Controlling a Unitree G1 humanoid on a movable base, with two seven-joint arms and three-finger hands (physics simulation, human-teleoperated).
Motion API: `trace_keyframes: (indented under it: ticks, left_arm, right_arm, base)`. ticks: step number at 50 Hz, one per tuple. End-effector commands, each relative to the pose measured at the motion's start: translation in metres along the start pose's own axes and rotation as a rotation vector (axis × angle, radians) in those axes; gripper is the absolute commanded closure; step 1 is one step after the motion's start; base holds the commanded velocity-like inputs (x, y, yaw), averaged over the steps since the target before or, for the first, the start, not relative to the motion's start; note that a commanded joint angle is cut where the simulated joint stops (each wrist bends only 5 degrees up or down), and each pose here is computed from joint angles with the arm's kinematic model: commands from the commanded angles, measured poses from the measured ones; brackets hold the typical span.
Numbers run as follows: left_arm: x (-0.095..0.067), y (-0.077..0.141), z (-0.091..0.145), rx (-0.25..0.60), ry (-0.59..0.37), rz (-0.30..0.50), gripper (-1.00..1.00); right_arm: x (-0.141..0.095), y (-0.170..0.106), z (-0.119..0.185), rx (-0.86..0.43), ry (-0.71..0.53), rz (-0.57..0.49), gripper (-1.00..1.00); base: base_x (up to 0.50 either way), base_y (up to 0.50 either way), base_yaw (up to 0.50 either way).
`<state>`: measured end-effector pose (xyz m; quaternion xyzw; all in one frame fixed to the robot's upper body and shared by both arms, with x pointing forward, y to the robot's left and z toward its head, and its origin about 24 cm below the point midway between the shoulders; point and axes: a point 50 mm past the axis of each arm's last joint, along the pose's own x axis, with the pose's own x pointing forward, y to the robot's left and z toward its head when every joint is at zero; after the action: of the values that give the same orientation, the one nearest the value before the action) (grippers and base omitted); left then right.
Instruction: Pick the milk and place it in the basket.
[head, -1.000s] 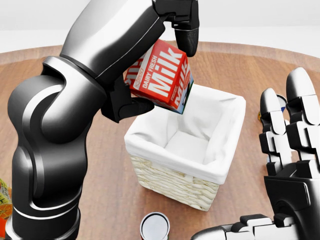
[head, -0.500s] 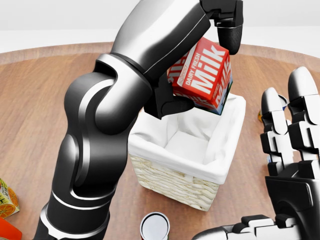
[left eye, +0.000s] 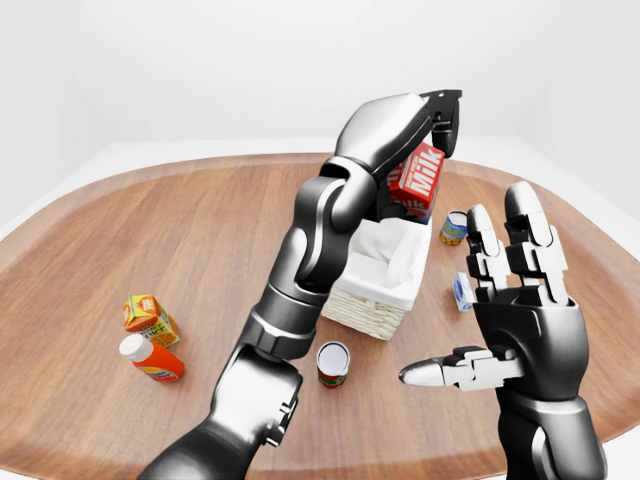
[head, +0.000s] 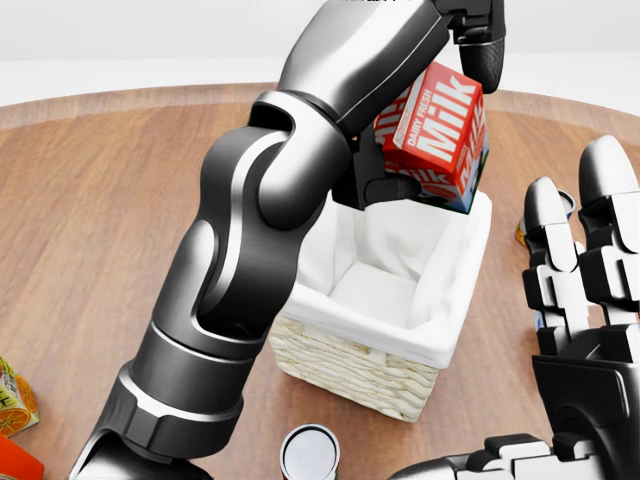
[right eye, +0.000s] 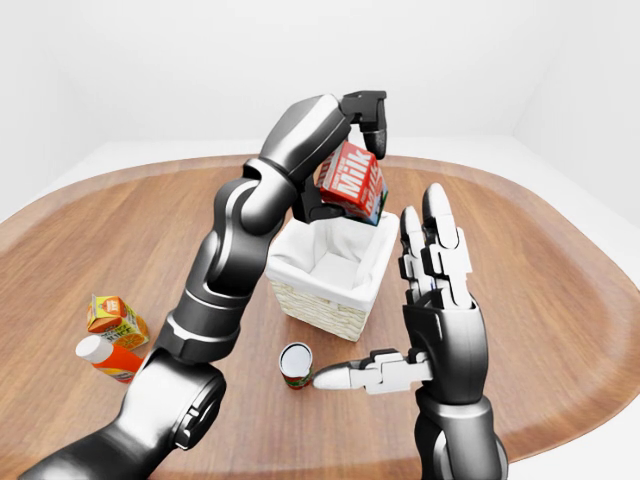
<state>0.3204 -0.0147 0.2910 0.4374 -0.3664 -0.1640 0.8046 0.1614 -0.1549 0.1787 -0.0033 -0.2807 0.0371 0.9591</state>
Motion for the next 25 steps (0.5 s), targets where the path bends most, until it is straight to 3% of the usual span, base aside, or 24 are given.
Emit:
trace_keyframes:
  ticks: [1,25]
  left_arm:
    - [0.011,-0.004,-0.008,-0.048,0.008,0.055,1.00]
    - [0.012,-0.001,-0.043,-0.019,0.083,0.071,1.00]
  right_arm:
    - [-0.001,-0.001,0.000,0.001,0.000,-0.001,-1.00]
    - [-0.001,-0.001,-0.001,0.001,0.002,-0.002,-1.00]
  base:
    - [0.00,0.00,0.00]
    - [0.00,0.00,0.00]
